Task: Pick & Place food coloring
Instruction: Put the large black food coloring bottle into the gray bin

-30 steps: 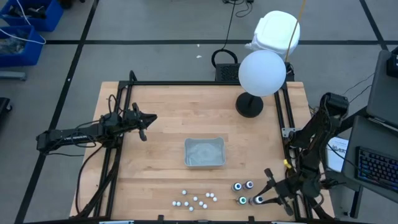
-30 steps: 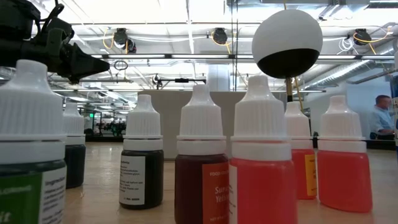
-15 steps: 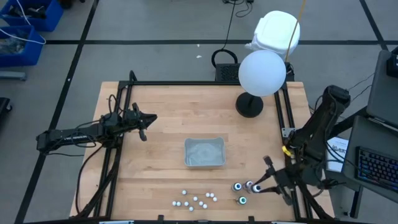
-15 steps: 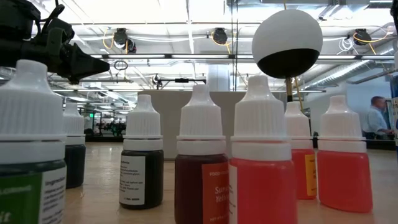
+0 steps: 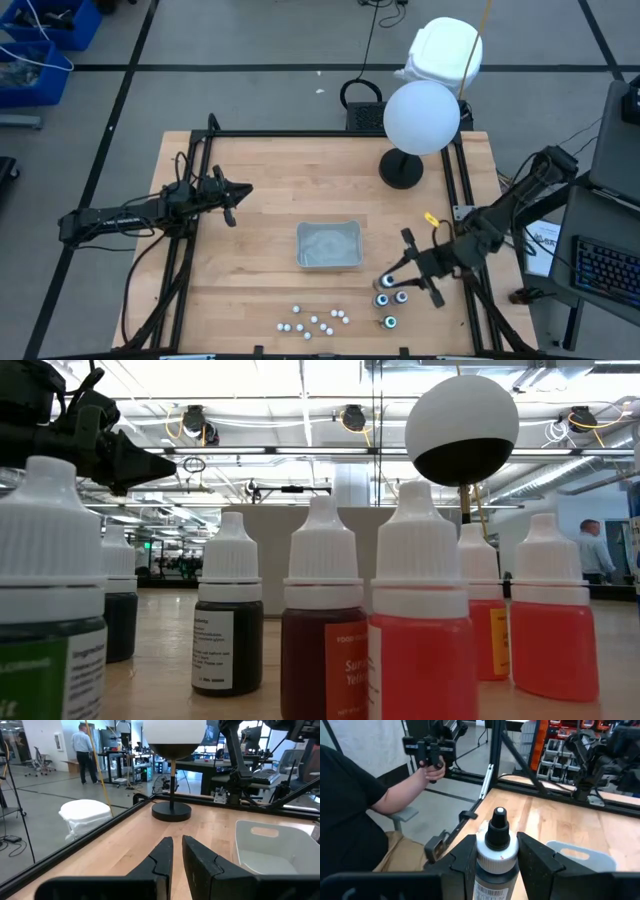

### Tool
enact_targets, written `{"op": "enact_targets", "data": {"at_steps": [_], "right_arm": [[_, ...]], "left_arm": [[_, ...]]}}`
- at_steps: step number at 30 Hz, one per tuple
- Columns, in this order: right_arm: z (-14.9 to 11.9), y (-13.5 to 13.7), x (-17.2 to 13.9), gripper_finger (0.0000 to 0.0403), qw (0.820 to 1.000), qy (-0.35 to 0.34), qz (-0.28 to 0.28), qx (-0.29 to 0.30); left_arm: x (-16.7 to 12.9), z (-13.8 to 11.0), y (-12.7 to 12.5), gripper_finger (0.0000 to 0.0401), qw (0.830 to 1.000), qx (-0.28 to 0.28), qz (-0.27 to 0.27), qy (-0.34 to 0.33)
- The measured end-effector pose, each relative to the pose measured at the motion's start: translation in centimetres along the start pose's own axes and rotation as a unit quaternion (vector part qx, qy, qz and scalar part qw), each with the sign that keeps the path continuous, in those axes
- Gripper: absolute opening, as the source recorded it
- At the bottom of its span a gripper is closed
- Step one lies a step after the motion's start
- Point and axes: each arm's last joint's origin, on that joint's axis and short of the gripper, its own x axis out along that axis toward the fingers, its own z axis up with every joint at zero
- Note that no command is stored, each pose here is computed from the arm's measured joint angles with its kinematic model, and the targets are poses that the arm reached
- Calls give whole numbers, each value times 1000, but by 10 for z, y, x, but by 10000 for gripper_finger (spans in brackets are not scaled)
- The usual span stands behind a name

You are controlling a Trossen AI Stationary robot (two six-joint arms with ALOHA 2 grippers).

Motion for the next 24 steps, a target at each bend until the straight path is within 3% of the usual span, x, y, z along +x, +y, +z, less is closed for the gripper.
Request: {"op": "enact_targets", "data": {"at_steps": [13, 24], "right_arm": [[-3, -46, 23, 111, 999, -2, -48, 1], [-6, -79, 54, 111, 998, -57, -26, 8]], "left_arm": [[0, 0, 0, 47, 1000, 0, 0, 0], [0, 1, 0, 47, 1000, 3, 0, -3]]}}
